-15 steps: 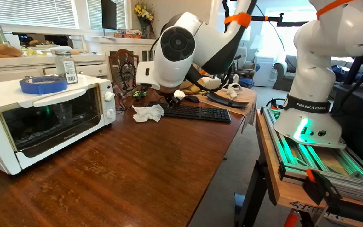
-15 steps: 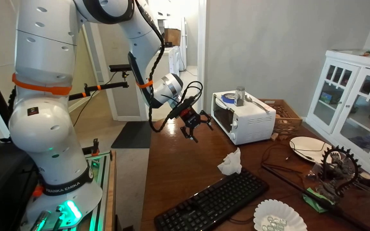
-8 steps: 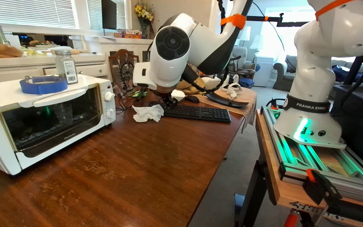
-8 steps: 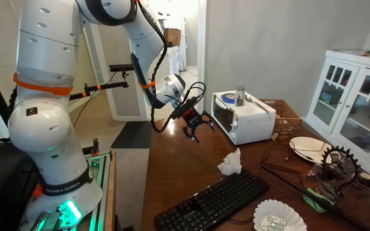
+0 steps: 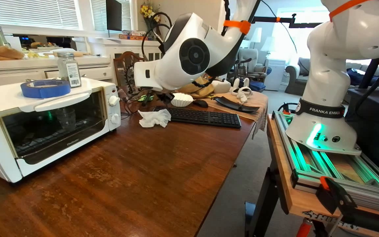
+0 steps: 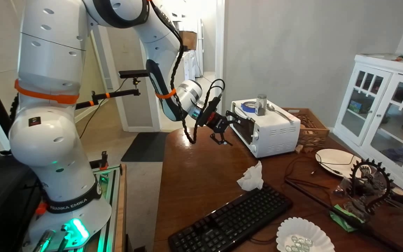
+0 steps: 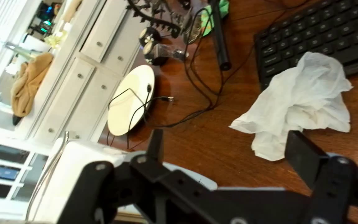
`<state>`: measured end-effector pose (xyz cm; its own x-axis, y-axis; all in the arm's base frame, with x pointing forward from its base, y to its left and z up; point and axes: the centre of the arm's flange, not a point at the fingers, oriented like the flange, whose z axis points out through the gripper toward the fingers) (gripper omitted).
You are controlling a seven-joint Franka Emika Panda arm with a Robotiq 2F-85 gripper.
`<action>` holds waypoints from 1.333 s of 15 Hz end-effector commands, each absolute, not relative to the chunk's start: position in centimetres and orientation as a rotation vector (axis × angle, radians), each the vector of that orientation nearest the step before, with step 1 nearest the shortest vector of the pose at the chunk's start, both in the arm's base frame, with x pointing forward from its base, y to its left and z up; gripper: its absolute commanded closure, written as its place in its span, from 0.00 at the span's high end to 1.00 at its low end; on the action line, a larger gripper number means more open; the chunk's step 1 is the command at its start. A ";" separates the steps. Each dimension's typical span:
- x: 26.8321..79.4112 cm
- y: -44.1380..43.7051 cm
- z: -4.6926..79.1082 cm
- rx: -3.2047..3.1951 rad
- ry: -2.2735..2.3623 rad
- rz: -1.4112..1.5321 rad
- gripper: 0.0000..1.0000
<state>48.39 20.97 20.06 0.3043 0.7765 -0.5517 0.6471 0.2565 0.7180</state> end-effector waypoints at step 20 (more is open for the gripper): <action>50.1 20.6 15.4 1.236 1.349 0.168 1.00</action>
<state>50.14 20.60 15.42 0.3086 0.7119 -0.6308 0.5357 0.4179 0.7338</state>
